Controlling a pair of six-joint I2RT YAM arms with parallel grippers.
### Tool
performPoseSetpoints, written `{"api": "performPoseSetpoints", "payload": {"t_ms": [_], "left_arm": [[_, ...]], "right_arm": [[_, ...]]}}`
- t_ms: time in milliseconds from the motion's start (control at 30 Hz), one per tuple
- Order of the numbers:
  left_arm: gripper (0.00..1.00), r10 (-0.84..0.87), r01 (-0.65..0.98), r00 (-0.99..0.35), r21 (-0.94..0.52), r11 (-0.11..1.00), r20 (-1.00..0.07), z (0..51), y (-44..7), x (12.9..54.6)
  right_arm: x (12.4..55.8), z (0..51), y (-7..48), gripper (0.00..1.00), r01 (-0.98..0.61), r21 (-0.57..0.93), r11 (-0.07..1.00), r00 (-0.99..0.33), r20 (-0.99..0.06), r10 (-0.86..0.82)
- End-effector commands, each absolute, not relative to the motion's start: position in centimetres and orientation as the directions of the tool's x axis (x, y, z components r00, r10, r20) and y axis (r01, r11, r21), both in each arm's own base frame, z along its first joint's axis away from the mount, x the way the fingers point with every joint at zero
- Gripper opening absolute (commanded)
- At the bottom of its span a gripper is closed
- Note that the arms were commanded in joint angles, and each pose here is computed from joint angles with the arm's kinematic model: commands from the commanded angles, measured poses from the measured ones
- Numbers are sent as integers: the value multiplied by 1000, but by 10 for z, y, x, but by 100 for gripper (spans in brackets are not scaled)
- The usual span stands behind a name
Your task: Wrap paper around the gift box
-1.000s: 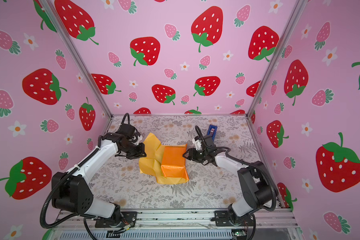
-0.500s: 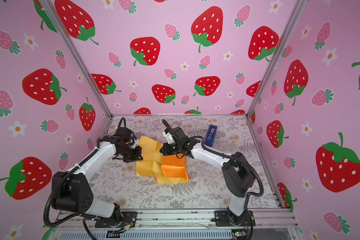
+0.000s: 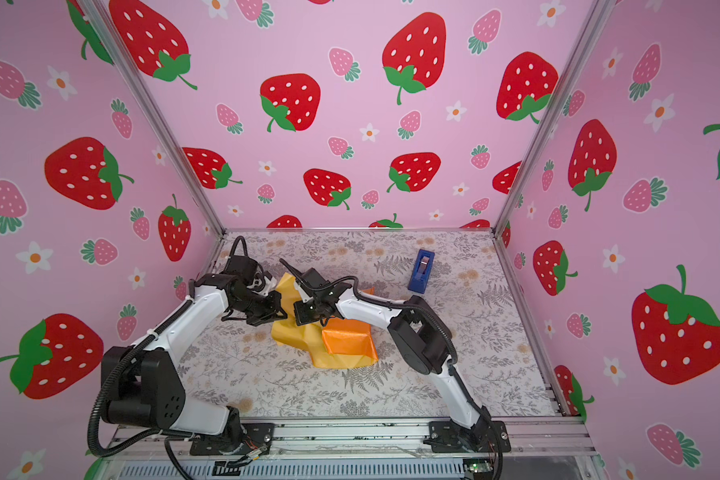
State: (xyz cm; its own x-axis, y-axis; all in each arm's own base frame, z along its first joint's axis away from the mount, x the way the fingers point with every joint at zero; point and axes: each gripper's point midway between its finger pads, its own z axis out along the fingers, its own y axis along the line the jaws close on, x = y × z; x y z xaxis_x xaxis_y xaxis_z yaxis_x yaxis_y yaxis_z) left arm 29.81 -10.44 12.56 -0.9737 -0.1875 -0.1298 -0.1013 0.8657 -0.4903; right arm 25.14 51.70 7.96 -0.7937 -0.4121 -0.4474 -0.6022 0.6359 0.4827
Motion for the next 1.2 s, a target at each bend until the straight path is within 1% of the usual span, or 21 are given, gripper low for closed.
{"api": "performPoseSetpoints", "payload": {"t_ms": [0,133,233,333,500,600,700,767,867,1067,1167], "left_arm": [[0,-188,-85,-972,-532,842,-143,137,-110,299],[0,-191,-84,-972,-549,832,-141,139,-113,300],[0,-195,-84,-971,-560,824,-142,142,-115,302],[0,-199,-84,-970,-573,815,-141,144,-117,303],[0,-201,-83,-970,-590,803,-138,148,-120,304],[0,-193,-68,-971,-606,792,-143,153,-124,305],[0,-179,-48,-972,-617,786,-151,158,-128,304],[0,-170,-40,-974,-622,782,-151,161,-131,303],[0,-156,-19,-975,-635,772,-161,168,-138,302],[0,-127,12,-978,-645,764,-168,179,-151,301],[0,-114,22,-979,-641,767,-170,182,-156,301]], "right_arm": [[249,58,507,0,-599,413,686,-795,-410,-448],[248,45,502,1,-596,394,700,-798,-391,-459],[246,48,503,1,-600,404,691,-796,-390,-463],[245,68,506,1,-607,426,670,-790,-416,-451],[251,129,504,2,-613,495,616,-782,-491,-384],[255,156,491,4,-610,514,603,-782,-515,-352],[257,172,470,4,-595,532,602,-790,-524,-319],[258,171,452,5,-576,538,615,-804,-508,-309],[262,169,428,5,-556,545,628,-813,-512,-276],[254,143,387,5,-490,571,659,-857,-456,-242],[247,129,377,5,-468,589,658,-872,-429,-237]]}}
